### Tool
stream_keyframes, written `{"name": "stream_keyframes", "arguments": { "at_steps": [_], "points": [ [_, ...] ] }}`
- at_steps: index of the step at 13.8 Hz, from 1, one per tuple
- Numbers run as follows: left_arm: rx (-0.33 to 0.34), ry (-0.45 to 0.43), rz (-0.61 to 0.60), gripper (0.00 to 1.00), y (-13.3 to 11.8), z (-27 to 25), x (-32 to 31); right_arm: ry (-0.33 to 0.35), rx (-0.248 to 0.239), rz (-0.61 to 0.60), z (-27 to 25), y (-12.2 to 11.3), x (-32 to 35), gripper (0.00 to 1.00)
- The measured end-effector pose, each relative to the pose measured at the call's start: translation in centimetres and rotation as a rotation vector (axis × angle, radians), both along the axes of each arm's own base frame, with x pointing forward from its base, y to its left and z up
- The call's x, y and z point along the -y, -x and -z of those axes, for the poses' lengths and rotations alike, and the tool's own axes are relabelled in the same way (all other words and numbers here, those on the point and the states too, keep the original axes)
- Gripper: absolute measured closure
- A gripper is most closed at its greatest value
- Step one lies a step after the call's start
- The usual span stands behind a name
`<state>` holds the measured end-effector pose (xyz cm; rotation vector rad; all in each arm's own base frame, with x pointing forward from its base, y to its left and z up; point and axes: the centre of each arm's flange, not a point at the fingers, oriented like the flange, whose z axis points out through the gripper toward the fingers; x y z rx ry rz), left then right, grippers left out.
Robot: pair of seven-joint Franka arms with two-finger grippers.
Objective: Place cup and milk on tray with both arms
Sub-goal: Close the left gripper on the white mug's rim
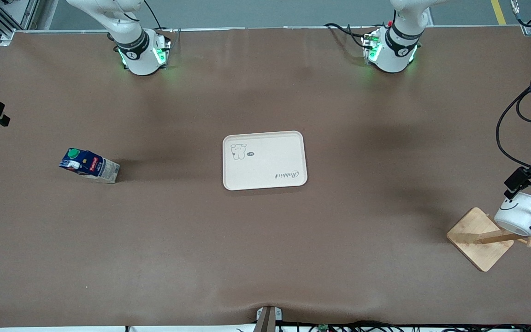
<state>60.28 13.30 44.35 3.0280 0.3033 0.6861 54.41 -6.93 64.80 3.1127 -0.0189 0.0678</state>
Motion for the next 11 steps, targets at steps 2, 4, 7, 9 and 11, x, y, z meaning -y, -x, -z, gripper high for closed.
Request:
{"name": "stream_keyframes", "arguments": {
  "at_steps": [2,4,7,9,11],
  "points": [
    [0.018,-0.006,-0.001,0.00,-0.4,0.6,-0.1,0.000,-0.003,-0.001,0.2,-0.1,-0.1,0.00],
    [0.028,-0.009,-0.003,0.00,-0.7,1.5,-0.2,-0.001,-0.006,-0.004,0.4,-0.2,-0.2,0.00],
    [0.026,-0.007,0.001,0.19,-1.1,2.6,0.0,-0.003,-0.008,-0.002,0.5,-0.3,-0.2,0.00],
    [0.027,-0.006,0.009,0.41,-1.2,2.6,0.5,-0.007,-0.003,0.001,0.3,-0.3,-0.1,0.00],
    [0.031,-0.003,0.032,0.65,-1.5,2.5,1.9,-0.023,-0.003,0.003,0.4,-0.4,-0.1,0.00]
  ]
}}
